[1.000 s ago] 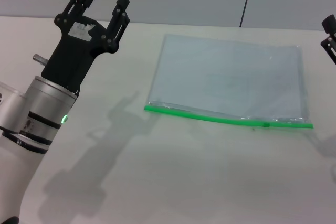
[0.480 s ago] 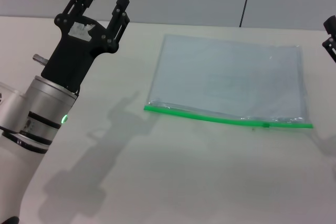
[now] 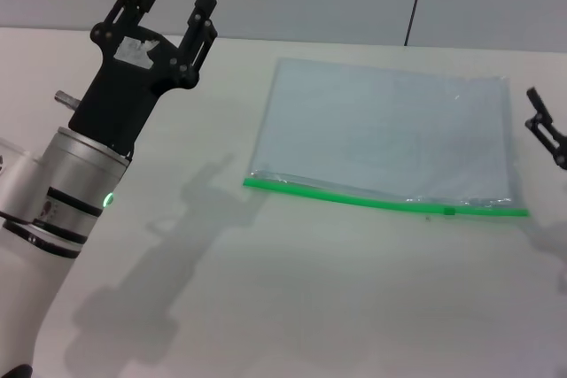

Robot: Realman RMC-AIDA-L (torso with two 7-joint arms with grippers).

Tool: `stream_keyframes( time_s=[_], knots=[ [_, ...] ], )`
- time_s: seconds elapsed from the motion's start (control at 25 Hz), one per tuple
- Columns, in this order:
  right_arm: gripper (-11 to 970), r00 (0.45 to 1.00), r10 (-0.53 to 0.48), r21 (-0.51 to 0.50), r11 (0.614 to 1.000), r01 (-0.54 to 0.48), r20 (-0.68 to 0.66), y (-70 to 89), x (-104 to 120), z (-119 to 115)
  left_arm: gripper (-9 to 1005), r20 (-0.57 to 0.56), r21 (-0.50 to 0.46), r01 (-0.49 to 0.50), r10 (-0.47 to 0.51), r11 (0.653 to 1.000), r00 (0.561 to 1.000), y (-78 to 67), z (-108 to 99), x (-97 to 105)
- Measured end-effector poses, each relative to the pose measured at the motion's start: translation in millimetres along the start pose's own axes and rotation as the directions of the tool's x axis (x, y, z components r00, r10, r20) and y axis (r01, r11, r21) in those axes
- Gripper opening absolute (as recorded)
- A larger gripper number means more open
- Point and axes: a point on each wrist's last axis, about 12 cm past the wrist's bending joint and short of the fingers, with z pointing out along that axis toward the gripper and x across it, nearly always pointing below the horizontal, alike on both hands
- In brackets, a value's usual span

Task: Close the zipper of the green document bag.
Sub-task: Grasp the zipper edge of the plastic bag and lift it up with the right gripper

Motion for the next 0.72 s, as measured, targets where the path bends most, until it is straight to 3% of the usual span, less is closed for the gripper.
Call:
stream_keyframes(
  time_s=[0.24, 0.48, 0.72],
  knots=[
    [876, 0.982, -0.165, -0.076, 0.984, 0.159, -0.087, 9.0, 11.6, -14.4, 588, -0.001, -0.004, -0.003, 0.003, 1.0, 1.0, 1.1, -0.1, 0.1],
    [880, 0.922, -0.355, -0.222, 0.922, 0.317, -0.157, 22.1, 25.4, -23.9, 588, -0.002, -0.006, -0.005, 0.005, 1.0, 1.0, 1.8, -0.3, 0.2],
    [884, 0.877, -0.437, -0.262, 0.886, 0.382, -0.201, 23.1, 33.3, -37.1, 588, -0.004, -0.01, -0.005, 0.005, 1.0, 1.0, 2.1, -1.2, 0.3]
  ],
)
